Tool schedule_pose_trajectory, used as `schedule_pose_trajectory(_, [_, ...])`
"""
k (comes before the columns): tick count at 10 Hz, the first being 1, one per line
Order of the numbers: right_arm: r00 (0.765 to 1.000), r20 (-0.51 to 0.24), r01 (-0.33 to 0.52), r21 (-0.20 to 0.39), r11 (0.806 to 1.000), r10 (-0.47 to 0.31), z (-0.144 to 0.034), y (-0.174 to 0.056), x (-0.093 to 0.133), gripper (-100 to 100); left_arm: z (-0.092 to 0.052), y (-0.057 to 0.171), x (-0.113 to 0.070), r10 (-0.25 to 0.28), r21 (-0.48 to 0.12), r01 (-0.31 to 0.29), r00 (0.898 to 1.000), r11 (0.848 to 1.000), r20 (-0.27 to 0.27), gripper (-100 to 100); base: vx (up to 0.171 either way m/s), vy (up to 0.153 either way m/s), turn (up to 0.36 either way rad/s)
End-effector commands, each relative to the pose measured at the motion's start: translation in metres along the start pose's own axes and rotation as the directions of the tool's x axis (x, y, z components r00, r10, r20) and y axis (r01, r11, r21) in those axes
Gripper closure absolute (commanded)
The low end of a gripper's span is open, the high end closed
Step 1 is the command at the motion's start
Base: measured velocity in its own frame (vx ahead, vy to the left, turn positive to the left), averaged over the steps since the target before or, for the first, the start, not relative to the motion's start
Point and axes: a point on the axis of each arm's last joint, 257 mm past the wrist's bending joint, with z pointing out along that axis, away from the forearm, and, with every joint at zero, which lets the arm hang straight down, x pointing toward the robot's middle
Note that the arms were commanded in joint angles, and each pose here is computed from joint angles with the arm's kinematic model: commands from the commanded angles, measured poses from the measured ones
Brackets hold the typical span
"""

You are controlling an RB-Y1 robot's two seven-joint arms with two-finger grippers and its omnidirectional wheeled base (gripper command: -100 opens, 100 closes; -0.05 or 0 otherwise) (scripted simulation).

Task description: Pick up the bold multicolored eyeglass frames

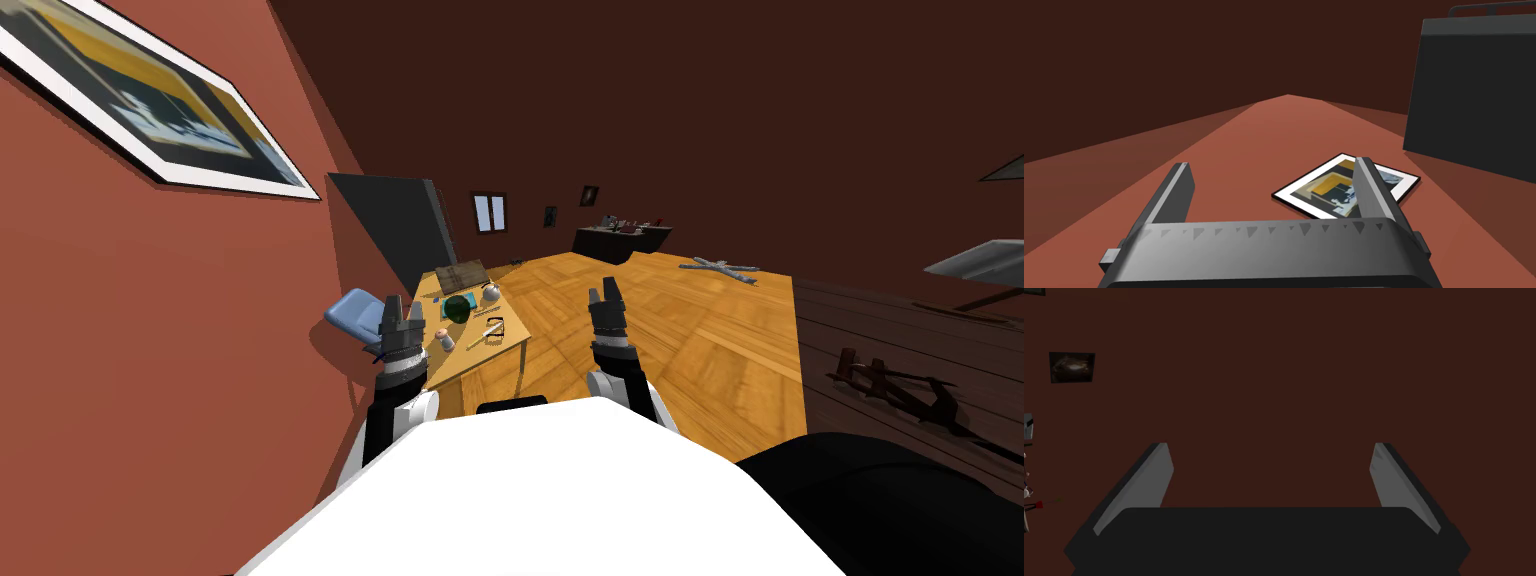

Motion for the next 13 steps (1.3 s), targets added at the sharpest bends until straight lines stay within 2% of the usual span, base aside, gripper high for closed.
schedule_pose_trajectory(1, [1.0,0.0,0.0,0.0,1.0,0.0,0.0,0.0,0.0,0,0.001,0.013,0.006,0.001,-0.031,-0.002,0.999,1.0,-0.037,-100,0.005,-0.022,-0.019])
schedule_pose_trajectory(4, [1.0,0.0,0.0,0.0,1.0,0.0,0.0,0.0,0.0,0,0.002,0.043,0.013,-0.013,-0.107,0.004,0.997,0.994,-0.079,-100,0.007,-0.052,-0.022])
schedule_pose_trajectory(6, [1.0,0.0,0.0,0.0,1.0,0.0,0.0,0.0,0.0,0,0.003,0.067,0.018,-0.033,-0.169,0.016,0.995,0.986,-0.096,-100,0.005,-0.07,-0.031])
schedule_pose_trajectory(7, [1.0,0.0,0.0,0.0,1.0,0.0,0.0,0.0,0.0,0,0.002,0.07,0.018,-0.033,-0.18,0.015,0.995,0.984,-0.097,-100,0.005,-0.059,-0.004])
schedule_pose_trajectory(9, [1.0,0.0,0.0,0.0,1.0,0.0,0.0,0.0,0.0,0,0.003,0.097,0.023,-0.06,-0.25,0.032,0.993,0.968,-0.106,-100,0.006,-0.058,-0.028])
schedule_pose_trajectory(10, [1.0,0.0,0.0,0.0,1.0,0.0,0.0,0.0,0.0,0,0.001,0.102,0.023,-0.061,-0.267,0.03,0.992,0.963,-0.108,-100,0.015,-0.054,-0.017])
schedule_pose_trajectory(11, [1.0,0.0,0.0,0.0,1.0,0.0,0.0,0.0,0.0,0,0.001,0.117,0.026,-0.076,-0.308,0.039,0.991,0.951,-0.109,-100,0.01,-0.064,-0.02])
schedule_pose_trajectory(12, [1.0,0.0,0.0,0.0,1.0,0.0,0.0,0.0,0.0,0,0.0,0.119,0.026,-0.076,-0.315,0.038,0.991,0.948,-0.11,-100,0.007,-0.047,-0.012])
schedule_pose_trajectory(13, [1.0,0.0,0.0,0.0,1.0,0.0,0.0,0.0,0.0,0,-0.001,0.136,0.028,-0.093,-0.359,0.048,0.99,0.932,-0.11,-100,0.001,-0.055,-0.031])
